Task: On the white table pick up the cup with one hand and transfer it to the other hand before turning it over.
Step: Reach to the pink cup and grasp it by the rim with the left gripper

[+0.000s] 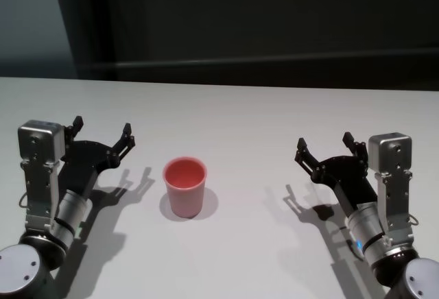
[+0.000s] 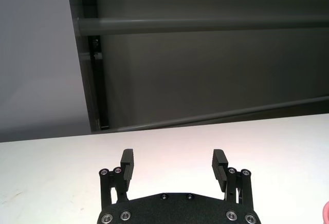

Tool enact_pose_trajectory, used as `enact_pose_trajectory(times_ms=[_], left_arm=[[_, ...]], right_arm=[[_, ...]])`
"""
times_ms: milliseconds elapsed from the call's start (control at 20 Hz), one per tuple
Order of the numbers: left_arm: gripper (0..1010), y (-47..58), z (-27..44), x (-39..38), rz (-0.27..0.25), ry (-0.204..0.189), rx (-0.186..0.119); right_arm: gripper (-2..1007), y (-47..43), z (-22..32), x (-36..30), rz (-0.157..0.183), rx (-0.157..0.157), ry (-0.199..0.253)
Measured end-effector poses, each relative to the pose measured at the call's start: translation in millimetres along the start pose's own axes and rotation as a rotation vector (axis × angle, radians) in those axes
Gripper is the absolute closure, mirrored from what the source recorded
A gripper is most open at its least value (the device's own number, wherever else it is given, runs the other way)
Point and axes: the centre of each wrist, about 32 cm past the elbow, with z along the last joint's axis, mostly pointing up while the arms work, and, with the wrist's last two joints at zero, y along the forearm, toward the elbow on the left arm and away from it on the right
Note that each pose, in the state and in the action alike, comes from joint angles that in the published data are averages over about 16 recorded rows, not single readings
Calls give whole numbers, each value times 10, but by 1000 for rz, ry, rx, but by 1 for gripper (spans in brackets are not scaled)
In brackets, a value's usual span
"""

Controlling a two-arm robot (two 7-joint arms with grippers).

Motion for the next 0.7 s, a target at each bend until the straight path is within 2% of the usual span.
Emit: enact_pose_trajectory(times_ms=[700], left_arm=[[7,0,0,0,0,0,0]], right_arm=[[3,0,0,0,0,0,0]])
